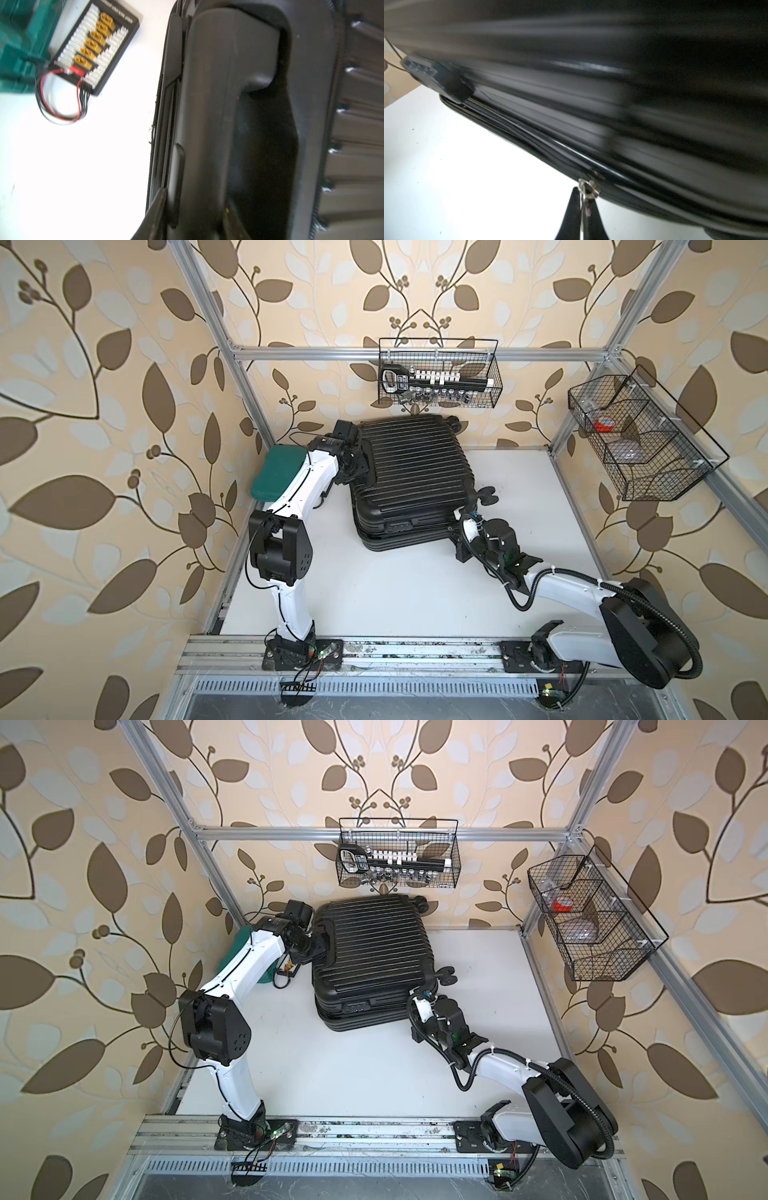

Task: Close the suitcase zippers
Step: Zip the zipper on the suitcase.

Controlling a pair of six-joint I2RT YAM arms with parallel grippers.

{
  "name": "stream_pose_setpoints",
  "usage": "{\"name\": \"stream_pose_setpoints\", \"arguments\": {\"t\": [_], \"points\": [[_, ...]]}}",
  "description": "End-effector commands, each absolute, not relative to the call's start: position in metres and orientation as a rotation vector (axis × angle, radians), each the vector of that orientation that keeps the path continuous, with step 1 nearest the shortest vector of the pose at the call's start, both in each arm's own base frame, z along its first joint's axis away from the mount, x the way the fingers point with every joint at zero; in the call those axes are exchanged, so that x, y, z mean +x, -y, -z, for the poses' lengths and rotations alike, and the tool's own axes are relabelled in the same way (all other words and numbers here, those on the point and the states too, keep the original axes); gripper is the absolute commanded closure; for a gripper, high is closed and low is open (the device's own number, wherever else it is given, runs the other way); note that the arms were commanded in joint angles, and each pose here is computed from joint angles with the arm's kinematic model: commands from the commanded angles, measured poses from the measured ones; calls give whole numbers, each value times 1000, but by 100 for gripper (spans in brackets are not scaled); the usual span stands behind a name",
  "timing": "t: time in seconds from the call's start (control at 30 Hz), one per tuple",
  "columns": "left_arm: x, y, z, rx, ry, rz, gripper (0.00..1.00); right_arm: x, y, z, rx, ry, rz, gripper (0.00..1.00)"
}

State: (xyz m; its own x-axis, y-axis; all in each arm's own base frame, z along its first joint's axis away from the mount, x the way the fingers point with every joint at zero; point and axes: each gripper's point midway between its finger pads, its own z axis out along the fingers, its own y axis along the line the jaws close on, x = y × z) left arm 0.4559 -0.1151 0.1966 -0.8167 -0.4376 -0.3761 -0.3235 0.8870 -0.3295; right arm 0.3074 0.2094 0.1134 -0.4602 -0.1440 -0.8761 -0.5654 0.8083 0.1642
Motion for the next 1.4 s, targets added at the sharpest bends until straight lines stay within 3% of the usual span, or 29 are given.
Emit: {"name": "stream_pose_setpoints", "arguments": {"t": [0.0,0.23,0.57,0.7,0.8,0.93,1.03,1.2,1.37], "points": [[455,158,-237,-976,-2416,714,83,282,-255,-157,-696,-1821,-698,100],[443,188,-261,-1016,-2308,771,78,251,-296,-167,-806,-1766,-764,100],[426,208,-263,-1155,-2195,842,86,203,-361,-182,-962,-1673,-870,100],[419,212,-261,-1152,-2200,853,85,207,-368,-173,-954,-1711,-839,100],[412,207,-259,-1120,-2219,815,74,218,-354,-158,-903,-1776,-739,100],[406,186,-263,-968,-2217,666,29,228,-325,-138,-826,-1859,-635,100],[408,167,-279,-739,-2197,484,11,234,-299,-126,-735,-1920,-643,100],[421,163,-304,-204,-2163,258,6,240,-261,-118,-624,-1951,-634,100],[423,198,-296,412,-2197,202,21,246,-230,-120,-527,-1966,-626,100]]}}
